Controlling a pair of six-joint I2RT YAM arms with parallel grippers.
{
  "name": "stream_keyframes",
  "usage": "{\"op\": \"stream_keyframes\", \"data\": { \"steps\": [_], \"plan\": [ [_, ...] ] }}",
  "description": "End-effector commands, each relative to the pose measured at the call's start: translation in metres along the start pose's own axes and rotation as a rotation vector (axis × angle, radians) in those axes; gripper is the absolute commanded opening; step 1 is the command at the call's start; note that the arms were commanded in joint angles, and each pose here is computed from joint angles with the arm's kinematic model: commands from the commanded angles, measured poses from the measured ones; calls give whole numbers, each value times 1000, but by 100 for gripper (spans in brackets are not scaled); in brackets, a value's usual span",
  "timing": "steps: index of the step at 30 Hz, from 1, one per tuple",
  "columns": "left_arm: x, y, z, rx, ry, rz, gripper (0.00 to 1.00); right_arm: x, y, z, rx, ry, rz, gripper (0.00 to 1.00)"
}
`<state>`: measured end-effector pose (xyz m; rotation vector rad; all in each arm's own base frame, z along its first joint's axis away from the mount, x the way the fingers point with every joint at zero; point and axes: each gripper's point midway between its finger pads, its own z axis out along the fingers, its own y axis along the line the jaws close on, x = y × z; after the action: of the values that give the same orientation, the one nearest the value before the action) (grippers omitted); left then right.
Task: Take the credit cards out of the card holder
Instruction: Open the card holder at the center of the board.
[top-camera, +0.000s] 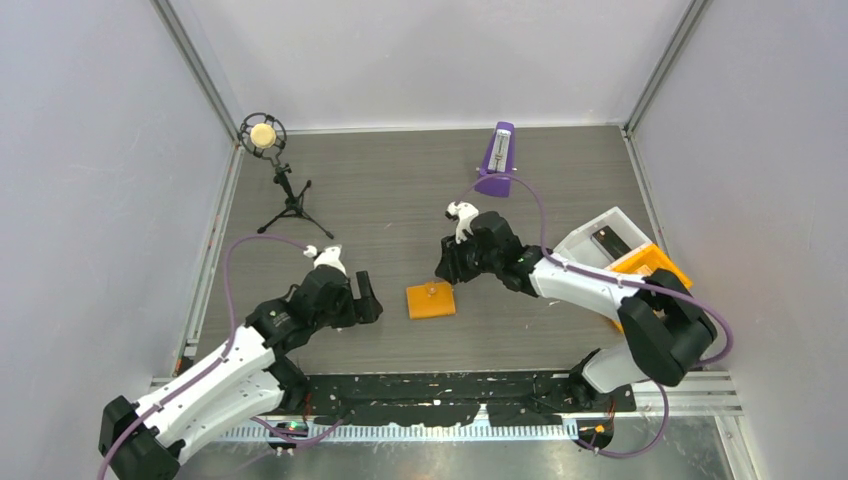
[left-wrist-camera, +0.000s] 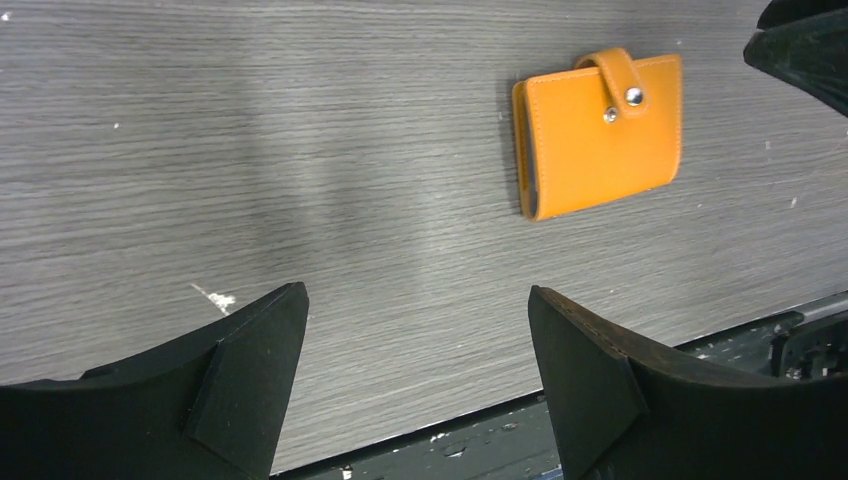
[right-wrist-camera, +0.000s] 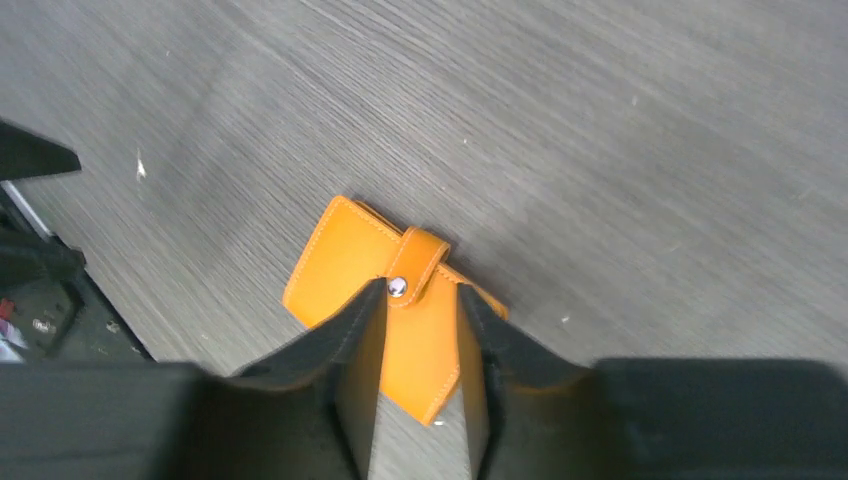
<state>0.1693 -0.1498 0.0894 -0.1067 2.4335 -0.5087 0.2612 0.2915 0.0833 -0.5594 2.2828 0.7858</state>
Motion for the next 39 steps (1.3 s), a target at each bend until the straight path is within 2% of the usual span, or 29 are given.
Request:
{"op": "stream_keyframes", "data": {
  "steps": [1, 2, 3, 4, 6, 9, 12, 21, 28, 35, 37, 38, 39],
  "plan": [
    [-14, -15, -1, 67, -58, -40, 84, -17, 12, -15, -81, -94, -252, 46],
    [-15, -12, -1, 52, -71, -41, 84, -20, 11, -14, -98, -116, -383, 50],
    [-17, -9, -3, 41, -85, -41, 84, -9, 15, -14, -149, -103, -450, 51],
    [-20, -6, -5, 30, -102, -38, 84, -2, 11, -14, -171, -103, -603, 53],
    [-24, -2, -9, 23, -131, -37, 84, 0, 12, -15, -209, -135, -755, 54],
    [-30, 3, -15, 16, -184, -52, 84, -3, 17, -14, -245, -189, -903, 54],
    [-33, 11, -19, 12, -237, -72, 85, 2, 22, -11, -310, -186, -1041, 52],
    [-33, 25, -26, -5, -299, -91, 85, 18, 10, 7, -319, -64, -1188, 52],
    [-27, 29, -23, -24, -273, -83, 85, 23, 16, 26, -345, 18, -1264, 52],
    [-27, 28, -24, -17, -273, -94, 84, 29, 11, 45, -298, 64, -1337, 48],
    [-28, 29, -25, -18, -280, -92, 84, 29, 11, 46, -299, 63, -1340, 41],
    [-28, 29, -26, -21, -280, -90, 84, 28, 11, 46, -298, 61, -1337, 32],
    [-28, 29, -25, -22, -279, -88, 84, 28, 12, 46, -299, 58, -1334, 28]
  ]
}}
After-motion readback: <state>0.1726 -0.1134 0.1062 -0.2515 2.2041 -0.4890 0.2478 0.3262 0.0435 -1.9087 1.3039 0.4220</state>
